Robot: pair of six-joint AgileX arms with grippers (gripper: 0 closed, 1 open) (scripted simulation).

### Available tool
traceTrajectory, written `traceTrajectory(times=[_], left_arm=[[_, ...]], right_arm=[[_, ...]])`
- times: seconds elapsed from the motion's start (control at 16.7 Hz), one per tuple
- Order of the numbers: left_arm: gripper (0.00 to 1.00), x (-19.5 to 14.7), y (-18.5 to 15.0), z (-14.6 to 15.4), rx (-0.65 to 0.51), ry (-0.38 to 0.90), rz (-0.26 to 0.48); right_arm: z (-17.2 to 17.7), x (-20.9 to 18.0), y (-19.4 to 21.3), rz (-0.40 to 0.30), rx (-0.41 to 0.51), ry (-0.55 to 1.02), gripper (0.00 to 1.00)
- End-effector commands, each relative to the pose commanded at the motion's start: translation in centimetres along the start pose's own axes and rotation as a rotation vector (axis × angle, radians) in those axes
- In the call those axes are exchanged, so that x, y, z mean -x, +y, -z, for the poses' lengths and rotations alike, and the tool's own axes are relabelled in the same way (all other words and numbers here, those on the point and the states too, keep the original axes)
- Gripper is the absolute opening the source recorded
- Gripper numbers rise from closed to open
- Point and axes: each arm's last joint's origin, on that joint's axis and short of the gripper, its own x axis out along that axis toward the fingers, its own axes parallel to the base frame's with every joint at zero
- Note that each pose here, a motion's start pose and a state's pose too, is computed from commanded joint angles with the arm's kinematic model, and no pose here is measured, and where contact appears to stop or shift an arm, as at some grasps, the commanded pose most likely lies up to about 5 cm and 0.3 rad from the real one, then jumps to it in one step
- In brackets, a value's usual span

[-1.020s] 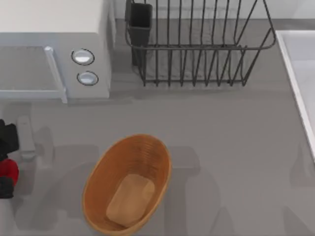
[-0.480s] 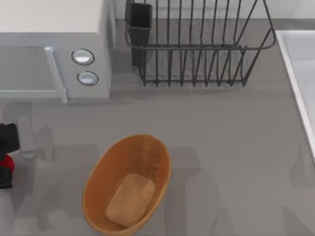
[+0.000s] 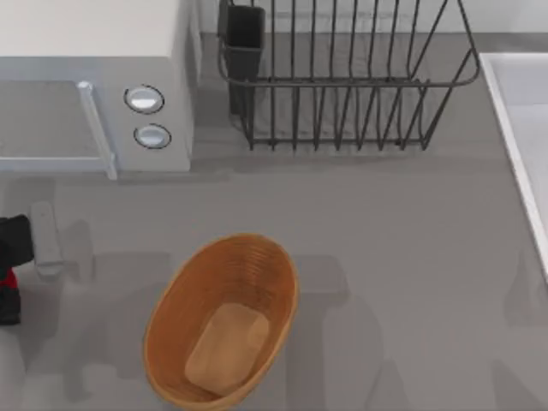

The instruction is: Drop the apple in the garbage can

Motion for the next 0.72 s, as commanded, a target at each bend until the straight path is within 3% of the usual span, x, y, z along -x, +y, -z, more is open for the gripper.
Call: traceTrajectory(times=[0.36,0.72], left_arm=[[0.0,1.5,0.7,-0.2,-0.006,-0.002,-0.029],[0.0,8.6,1.1,-0.9,-0.01,0.007,0.015]], right_arm=[[0.0,0.0,0.0,0.0,0.0,0.0,1.0],[0.0,0.0,0.0,0.0,0.0,0.0,1.0]])
